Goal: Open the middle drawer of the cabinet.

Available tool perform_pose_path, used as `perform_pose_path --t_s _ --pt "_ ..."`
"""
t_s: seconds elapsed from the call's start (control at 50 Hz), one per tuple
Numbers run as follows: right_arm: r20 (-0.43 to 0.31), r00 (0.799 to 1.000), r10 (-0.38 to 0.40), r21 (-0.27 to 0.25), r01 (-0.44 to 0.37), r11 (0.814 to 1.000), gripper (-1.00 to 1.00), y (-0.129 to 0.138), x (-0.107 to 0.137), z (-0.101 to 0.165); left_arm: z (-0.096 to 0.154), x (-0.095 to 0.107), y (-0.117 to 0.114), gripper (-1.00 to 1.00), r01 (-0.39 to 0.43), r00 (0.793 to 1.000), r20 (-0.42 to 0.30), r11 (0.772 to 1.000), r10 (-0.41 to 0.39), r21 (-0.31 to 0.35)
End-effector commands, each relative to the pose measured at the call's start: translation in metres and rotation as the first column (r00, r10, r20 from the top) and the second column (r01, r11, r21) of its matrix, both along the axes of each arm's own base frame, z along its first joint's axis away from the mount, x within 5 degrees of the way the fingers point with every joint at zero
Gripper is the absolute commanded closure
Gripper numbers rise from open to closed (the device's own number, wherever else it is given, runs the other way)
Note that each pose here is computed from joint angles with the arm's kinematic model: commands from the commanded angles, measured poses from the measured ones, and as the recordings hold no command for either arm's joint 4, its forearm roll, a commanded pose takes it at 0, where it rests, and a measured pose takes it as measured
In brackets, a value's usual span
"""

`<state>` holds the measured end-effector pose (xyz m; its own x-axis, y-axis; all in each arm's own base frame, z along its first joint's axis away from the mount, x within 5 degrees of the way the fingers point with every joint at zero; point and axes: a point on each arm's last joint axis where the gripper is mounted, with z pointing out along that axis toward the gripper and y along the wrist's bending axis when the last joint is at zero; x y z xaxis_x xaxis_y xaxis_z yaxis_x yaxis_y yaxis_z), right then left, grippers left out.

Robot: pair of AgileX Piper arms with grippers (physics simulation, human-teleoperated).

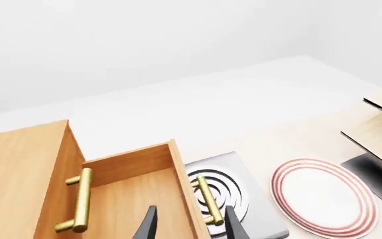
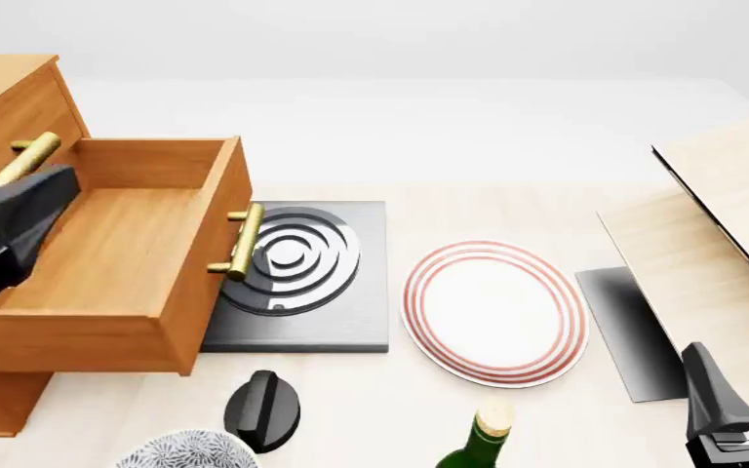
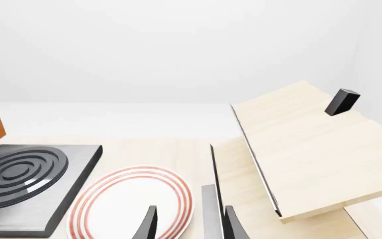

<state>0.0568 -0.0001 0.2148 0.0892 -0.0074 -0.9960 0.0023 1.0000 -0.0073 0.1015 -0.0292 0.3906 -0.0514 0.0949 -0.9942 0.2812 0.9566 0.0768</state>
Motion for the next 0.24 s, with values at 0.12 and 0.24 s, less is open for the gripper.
perform_pose_path --t_s 0.12,0.24 --pt "0.000 1.000 0.000 0.000 0.000 1.000 -1.00 0.000 0.000 0.000 0.015 -0.138 0.035 -1.00 -0.131 0.909 0.403 0.991 0.108 0.029" --pt "0.000 1.000 0.000 0.000 0.000 1.000 -1.00 0.000 0.000 0.000 0.020 -0.164 0.041 -1.00 -0.109 0.866 0.488 0.994 0.109 -0.028"
